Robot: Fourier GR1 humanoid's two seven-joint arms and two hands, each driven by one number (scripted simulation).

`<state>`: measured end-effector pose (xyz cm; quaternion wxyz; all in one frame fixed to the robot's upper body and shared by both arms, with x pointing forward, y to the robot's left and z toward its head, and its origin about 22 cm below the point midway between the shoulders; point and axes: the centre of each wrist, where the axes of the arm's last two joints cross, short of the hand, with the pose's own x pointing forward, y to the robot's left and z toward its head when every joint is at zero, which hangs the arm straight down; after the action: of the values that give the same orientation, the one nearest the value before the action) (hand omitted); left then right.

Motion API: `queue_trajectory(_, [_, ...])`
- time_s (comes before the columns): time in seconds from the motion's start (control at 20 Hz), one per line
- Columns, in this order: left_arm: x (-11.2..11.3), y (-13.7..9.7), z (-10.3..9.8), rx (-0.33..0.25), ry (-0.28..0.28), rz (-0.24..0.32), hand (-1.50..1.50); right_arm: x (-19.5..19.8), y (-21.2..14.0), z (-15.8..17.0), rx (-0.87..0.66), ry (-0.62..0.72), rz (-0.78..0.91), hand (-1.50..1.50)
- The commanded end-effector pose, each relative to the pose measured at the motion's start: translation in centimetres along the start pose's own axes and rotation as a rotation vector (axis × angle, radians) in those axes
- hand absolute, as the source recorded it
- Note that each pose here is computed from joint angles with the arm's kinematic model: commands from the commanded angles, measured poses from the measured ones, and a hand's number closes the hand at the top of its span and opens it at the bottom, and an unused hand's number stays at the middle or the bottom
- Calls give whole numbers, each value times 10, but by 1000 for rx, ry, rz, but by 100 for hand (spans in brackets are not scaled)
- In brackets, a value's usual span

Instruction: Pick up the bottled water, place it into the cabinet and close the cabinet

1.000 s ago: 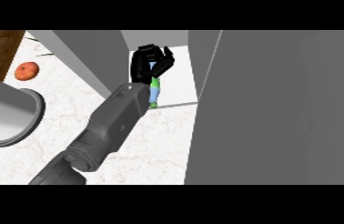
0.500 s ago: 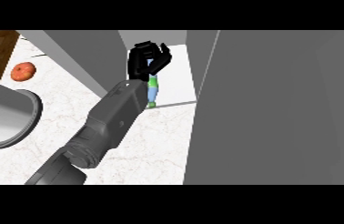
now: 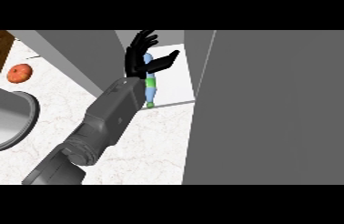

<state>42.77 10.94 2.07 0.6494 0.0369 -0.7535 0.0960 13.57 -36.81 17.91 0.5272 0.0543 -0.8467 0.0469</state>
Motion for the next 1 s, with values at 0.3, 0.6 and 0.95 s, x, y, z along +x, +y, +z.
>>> queue_trajectory(0.3, [1,-2,0,2,-39,-66,-150,-3,0,-2,23,-14,-3,-150])
queue_trajectory(0.6, [18,-19,-7,-100,-91,-72,-150,-6,7,-1,48,-2,-26,-150])
queue_trajectory(0.95, [25,-27,-8,-181,-195,-60,150,-7,0,9,20,15,-2,-150])
